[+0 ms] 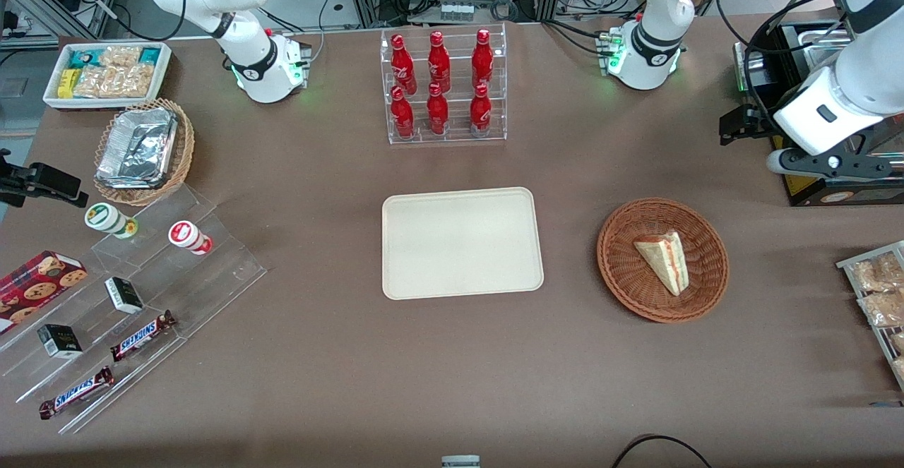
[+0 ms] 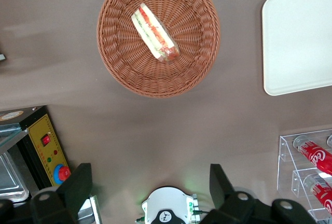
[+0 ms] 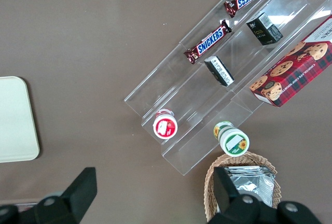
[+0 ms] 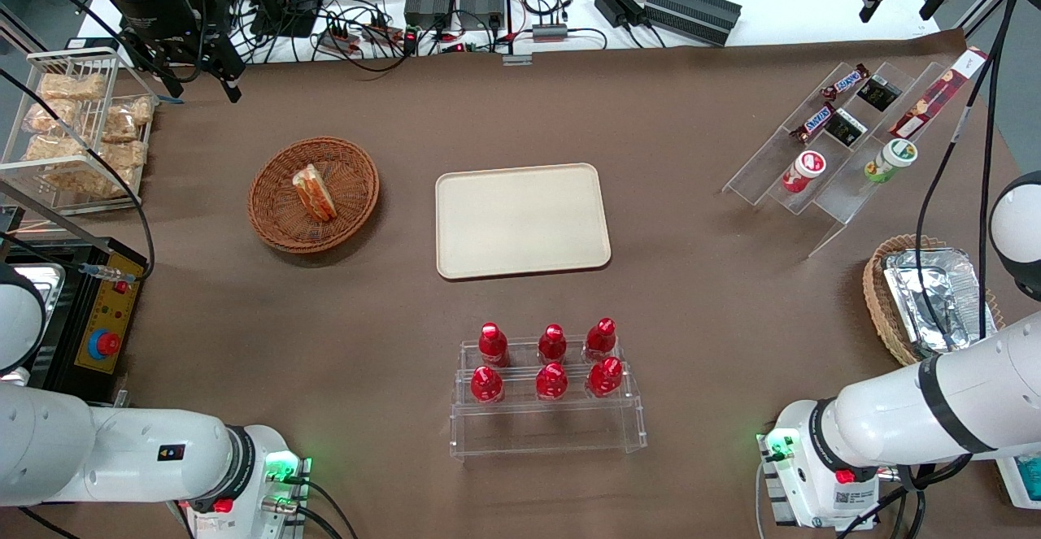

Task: Place sandwich from basket to tray
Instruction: 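Move the left gripper over the wrapped sandwich in the wicker basket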

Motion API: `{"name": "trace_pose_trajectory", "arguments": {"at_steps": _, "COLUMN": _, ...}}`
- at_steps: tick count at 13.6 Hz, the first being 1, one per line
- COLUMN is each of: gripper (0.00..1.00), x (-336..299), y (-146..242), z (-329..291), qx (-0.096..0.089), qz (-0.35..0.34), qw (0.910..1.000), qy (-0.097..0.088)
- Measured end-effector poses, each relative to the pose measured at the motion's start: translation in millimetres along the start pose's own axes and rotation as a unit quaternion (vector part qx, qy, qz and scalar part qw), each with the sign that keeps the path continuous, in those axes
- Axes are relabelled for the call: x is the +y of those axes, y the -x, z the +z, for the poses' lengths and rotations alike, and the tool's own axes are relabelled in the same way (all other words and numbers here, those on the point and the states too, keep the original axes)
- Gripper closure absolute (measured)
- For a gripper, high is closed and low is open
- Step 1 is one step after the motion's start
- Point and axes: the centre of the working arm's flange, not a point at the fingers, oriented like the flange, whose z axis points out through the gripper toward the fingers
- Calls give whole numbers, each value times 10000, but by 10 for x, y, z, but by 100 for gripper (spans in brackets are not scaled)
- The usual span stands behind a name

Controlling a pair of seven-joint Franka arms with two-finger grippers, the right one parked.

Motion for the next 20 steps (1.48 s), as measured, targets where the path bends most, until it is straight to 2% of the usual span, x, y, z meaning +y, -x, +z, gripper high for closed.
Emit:
{"name": "trace_pose_trajectory", "arguments": {"at_steps": 5, "gripper": 0, "x": -97, "y": -61, "z": 81, "qx": -18, "qz": -84, "qw": 10000, "qy": 23}}
{"name": "trace_pose_trajectory", "arguments": {"at_steps": 9, "gripper": 0, "x": -84, "y": -400, "z": 644, "qx": -21, "qz": -51, "qw": 10000, "qy": 34}}
{"name": "trace_pose_trajectory", "arguments": {"at_steps": 16, "gripper": 0, "x": -61, "y": -688, "z": 1740, "qx": 408, "qz": -55, "qw": 9991, "qy": 27}}
{"name": "trace_pose_trajectory", "arguments": {"at_steps": 18, "gripper": 0, "x": -56, "y": -738, "z": 1996, "qx": 416, "qz": -404, "qw": 9983, "qy": 49}}
{"name": "trace_pose_trajectory", "arguments": {"at_steps": 20, "gripper": 0, "x": 22, "y": -790, "z": 2161, "qx": 343, "qz": -844, "qw": 9958, "qy": 65}}
